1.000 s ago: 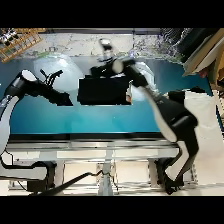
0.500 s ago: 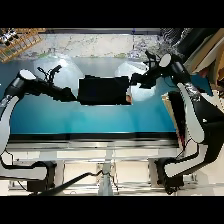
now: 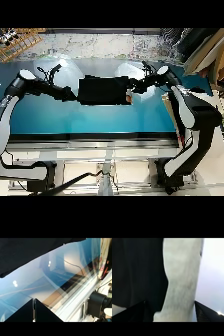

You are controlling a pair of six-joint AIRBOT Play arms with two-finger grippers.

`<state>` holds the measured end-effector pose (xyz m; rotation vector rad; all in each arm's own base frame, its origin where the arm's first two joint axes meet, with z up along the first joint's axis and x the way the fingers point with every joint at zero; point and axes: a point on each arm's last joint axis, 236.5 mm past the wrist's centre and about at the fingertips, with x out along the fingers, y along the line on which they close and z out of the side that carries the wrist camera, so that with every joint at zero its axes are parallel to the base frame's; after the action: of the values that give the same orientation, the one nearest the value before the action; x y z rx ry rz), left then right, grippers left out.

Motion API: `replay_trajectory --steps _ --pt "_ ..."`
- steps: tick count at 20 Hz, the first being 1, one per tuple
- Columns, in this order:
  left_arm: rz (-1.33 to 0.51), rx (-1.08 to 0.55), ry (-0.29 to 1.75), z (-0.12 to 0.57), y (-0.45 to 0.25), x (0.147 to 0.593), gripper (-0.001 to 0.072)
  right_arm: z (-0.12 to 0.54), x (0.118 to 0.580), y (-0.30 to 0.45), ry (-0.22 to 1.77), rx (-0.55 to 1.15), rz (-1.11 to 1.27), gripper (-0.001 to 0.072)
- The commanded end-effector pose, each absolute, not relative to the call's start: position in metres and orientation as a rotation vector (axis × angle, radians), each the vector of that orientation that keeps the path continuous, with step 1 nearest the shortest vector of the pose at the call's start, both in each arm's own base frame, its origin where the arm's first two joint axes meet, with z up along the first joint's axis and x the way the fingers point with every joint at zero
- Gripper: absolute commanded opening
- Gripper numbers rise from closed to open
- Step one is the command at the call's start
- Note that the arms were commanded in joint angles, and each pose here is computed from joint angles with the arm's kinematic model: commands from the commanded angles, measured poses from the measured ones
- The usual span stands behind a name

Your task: Fold the clothes and pants, and hang the long-sleeved shirts on hangers.

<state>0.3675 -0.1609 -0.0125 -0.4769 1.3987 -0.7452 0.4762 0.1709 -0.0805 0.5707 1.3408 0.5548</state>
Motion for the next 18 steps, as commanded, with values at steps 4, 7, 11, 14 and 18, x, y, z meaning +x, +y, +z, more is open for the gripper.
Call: replay_trajectory --steps 4,7,11,14,18 --pt "-0.758 -0.457 1.429 -0.022 -0.167 0.363 0.0005 -0.079 0.493 0.196 1.267 0.695 0.670 0.0059" --pt "-0.795 -0.420 1.498 -0.024 -0.168 0.344 0.0005 -0.027 0.495 0.201 1.225 0.713 0.777 0.0017" --pt "-0.806 -0.349 1.567 -0.010 -0.156 0.319 0.0004 0.097 0.510 0.145 1.057 0.805 0.683 0.0016" --pt "-0.805 -0.300 1.528 0.013 -0.152 0.312 0.0004 0.201 0.491 0.066 0.869 0.849 0.534 0.0016" --pt "-0.822 -0.258 1.461 0.043 -0.152 0.304 0.0005 0.277 0.408 -0.047 0.731 0.832 0.220 0.0017"
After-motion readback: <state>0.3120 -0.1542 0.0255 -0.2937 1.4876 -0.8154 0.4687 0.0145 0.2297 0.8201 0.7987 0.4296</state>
